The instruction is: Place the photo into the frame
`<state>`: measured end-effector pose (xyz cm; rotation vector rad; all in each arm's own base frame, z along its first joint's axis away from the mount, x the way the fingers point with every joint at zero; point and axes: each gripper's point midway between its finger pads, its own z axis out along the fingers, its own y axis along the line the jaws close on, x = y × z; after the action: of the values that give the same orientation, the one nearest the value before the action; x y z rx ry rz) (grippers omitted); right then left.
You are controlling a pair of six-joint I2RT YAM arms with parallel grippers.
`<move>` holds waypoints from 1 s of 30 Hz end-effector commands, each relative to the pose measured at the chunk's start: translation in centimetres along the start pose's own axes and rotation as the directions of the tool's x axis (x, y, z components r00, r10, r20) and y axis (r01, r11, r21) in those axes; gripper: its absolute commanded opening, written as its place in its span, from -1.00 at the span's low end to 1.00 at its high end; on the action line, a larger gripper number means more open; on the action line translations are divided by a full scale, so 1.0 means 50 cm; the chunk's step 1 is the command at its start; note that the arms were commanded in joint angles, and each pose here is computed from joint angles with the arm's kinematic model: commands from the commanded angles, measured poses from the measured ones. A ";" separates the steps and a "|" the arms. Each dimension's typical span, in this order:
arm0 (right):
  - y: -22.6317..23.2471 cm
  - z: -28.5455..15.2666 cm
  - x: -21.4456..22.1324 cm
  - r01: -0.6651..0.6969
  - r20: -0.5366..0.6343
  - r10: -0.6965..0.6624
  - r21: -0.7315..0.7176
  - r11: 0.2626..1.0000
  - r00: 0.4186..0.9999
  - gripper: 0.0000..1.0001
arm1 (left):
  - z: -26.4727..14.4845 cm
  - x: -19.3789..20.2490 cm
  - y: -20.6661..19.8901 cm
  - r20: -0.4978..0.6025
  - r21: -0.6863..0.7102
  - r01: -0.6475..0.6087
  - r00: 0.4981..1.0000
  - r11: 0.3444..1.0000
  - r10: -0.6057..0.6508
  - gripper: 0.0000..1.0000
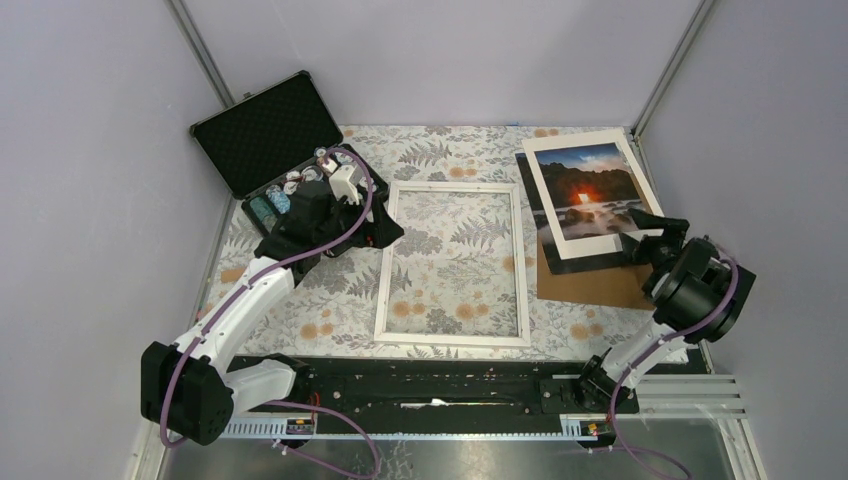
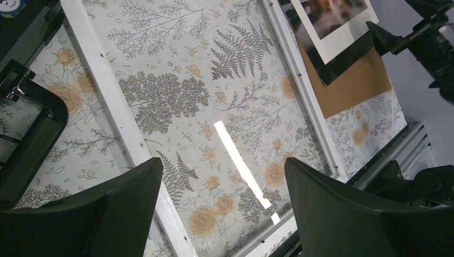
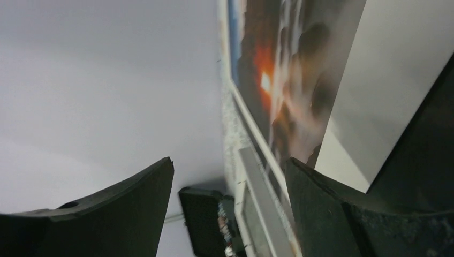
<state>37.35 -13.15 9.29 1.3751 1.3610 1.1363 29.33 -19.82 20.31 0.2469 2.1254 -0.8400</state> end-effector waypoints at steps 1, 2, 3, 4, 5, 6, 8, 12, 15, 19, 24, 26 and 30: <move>-0.024 0.029 0.003 0.368 -0.087 -0.358 0.257 0.894 0.930 0.68 | -0.005 -0.018 -0.018 0.041 0.036 -0.024 0.999 0.999 0.022 0.78; -0.023 0.036 0.009 0.447 -0.122 -0.431 0.302 0.842 0.894 0.70 | -0.004 -0.017 -0.018 0.039 0.037 -0.022 0.999 0.999 0.020 0.78; -0.024 0.041 0.016 0.515 -0.171 -0.486 0.339 0.788 0.857 0.71 | -0.004 -0.017 -0.019 0.038 0.040 -0.021 0.999 0.999 0.020 0.78; -0.032 0.042 0.029 0.570 -0.235 -0.520 0.367 0.735 0.821 0.70 | -0.003 -0.017 -0.019 0.036 0.042 -0.021 0.999 0.999 0.019 0.78; -0.031 0.049 0.042 0.595 -0.272 -0.529 0.377 0.710 0.804 0.69 | -0.003 -0.016 -0.020 0.035 0.045 -0.020 0.999 0.999 0.018 0.78; -0.028 0.057 0.054 0.638 -0.313 -0.556 0.374 0.673 0.770 0.69 | -0.002 -0.016 -0.021 0.034 0.048 -0.019 0.999 0.999 0.018 0.78; -0.045 0.067 0.079 0.696 -0.400 -0.570 0.402 0.595 0.718 0.68 | -0.001 -0.015 -0.020 0.032 0.048 -0.016 0.999 0.999 0.015 0.78; -0.059 0.099 0.137 0.802 -0.557 -0.578 0.372 0.467 0.596 0.68 | -0.002 -0.016 -0.018 0.037 0.043 -0.020 0.999 0.999 0.018 0.78; -0.071 0.117 0.173 0.846 -0.636 -0.560 0.354 0.399 0.531 0.67 | -0.002 -0.015 -0.018 0.036 0.042 -0.019 0.999 0.999 0.018 0.78; -0.093 0.135 0.197 0.867 -0.684 -0.539 0.334 0.369 0.492 0.68 | -0.001 -0.014 -0.016 0.034 0.040 -0.018 0.999 0.999 0.016 0.78; -0.144 0.121 0.215 0.864 -0.714 -0.494 0.355 0.356 0.497 0.68 | -0.001 -0.013 -0.018 0.033 0.044 -0.018 0.999 0.999 0.016 0.79; -0.166 0.102 0.232 0.853 -0.716 -0.472 0.372 0.366 0.515 0.68 | -0.002 -0.014 -0.019 0.034 0.045 -0.018 0.999 0.999 0.016 0.78; -0.187 0.049 0.292 0.813 -0.709 -0.426 0.380 0.441 0.562 0.68 | -0.002 -0.014 -0.021 0.033 0.049 -0.018 0.999 0.999 0.016 0.79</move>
<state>42.64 -1.23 2.42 0.6676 2.5397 0.3755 29.24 -19.94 20.33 0.2486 2.1252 -0.8509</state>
